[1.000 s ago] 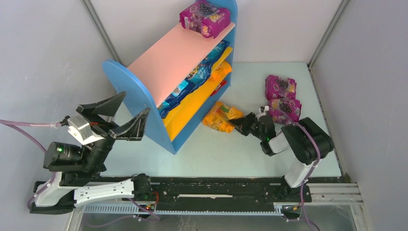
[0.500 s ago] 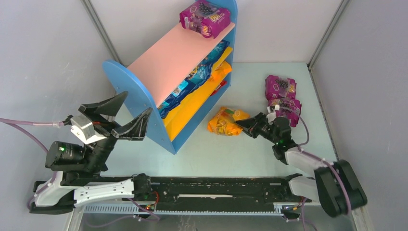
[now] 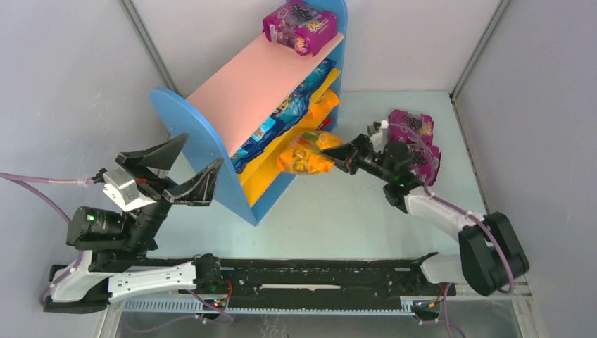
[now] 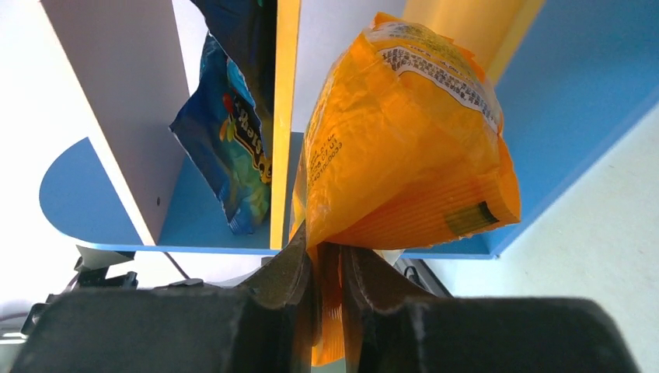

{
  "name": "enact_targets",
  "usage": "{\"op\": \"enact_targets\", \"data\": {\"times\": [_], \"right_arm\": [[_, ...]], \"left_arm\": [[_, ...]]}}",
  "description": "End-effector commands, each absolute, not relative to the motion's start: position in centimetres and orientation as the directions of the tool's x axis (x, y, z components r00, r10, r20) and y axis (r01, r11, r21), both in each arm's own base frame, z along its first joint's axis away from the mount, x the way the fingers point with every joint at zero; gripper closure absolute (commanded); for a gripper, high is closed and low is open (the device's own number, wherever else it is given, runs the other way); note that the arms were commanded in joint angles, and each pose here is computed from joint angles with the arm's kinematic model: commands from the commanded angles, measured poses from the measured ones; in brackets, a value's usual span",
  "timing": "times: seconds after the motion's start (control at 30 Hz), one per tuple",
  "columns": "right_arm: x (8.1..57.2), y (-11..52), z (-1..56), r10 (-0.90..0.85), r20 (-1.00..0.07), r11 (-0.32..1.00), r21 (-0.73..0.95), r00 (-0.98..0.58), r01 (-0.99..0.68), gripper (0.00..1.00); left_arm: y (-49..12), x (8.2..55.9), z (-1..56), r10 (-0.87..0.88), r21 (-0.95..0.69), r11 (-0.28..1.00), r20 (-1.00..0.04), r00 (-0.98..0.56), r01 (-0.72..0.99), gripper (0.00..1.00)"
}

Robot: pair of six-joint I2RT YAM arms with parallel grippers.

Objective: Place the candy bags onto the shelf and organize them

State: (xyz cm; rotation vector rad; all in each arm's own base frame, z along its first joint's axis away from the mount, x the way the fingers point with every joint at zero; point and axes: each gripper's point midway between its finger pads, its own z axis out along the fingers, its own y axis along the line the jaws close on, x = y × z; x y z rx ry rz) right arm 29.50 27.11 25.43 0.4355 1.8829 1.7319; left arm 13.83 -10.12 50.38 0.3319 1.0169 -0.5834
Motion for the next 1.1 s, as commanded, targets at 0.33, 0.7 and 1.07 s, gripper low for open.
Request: {"op": "enact_targets", "data": {"times": [0.33,0.7,1.07], "right_arm": [[37.5,36.7,30.5,0.661,-0.205,-0.008,0.960,-0.722,-0.280,0.92],[42.8,37.1,25.2,0.739,-0.256,0.144,0.964,-0.623,-0.225,0.90],[41.7,37.4,24.6,0.684,-0.307,0.200,0.951,-0.662,-0.234,0.38]], "left_arm": [[-9.6,13.3,51.1,-0.347,-0.030,0.784,-0.850,0.397,0.620,0.00],[-8.3,12.9,51.5,-0.386,-0.060,0.783,-0.827,0.409,0.619,0.00],[-9.5,13.2,51.1,-0.368,-0.046,0.780,-0.840,0.398,0.624,0.00]]}}
